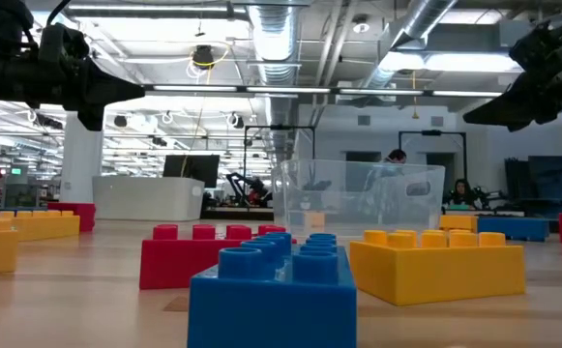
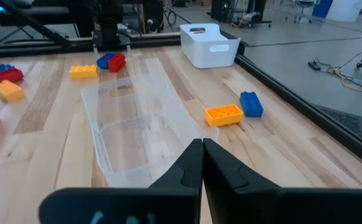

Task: Sort & place blocks by color
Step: Put the yellow game piece into the black bin

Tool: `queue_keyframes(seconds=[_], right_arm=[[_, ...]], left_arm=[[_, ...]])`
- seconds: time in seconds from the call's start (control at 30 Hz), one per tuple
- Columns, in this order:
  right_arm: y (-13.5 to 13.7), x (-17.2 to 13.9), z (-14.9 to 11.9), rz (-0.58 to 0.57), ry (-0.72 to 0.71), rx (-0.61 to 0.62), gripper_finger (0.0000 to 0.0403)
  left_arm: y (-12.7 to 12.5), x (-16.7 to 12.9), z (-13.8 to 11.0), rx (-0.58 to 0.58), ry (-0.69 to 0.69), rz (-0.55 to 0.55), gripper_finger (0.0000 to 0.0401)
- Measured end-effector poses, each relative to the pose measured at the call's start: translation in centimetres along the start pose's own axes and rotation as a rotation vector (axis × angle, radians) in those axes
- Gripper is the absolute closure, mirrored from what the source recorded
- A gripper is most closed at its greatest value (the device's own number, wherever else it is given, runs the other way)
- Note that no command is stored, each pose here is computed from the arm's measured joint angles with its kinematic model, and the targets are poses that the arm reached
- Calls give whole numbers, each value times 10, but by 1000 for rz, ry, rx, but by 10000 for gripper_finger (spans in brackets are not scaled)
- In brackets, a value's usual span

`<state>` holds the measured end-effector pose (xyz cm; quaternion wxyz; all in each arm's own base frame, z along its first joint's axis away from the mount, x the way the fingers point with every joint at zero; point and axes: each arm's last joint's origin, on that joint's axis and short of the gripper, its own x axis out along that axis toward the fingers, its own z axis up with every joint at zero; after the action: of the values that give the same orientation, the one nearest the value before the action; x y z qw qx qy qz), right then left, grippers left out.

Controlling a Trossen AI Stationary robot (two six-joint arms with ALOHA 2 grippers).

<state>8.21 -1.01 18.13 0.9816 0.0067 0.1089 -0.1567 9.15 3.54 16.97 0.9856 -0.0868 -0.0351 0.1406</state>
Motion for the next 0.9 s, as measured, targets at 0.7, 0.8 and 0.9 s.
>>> queue_keyframes(seconds=[0.7, 0.8, 0.9], right_arm=[[0, -5, 31, 10, -312, 67, 370], [0, -5, 31, 10, -312, 67, 370], [0, -5, 31, 10, -321, 70, 370]], left_arm=[[0, 0, 0, 0, 0, 0, 401], [0, 0, 0, 0, 0, 0, 401], [0, 0, 0, 0, 0, 0, 401]])
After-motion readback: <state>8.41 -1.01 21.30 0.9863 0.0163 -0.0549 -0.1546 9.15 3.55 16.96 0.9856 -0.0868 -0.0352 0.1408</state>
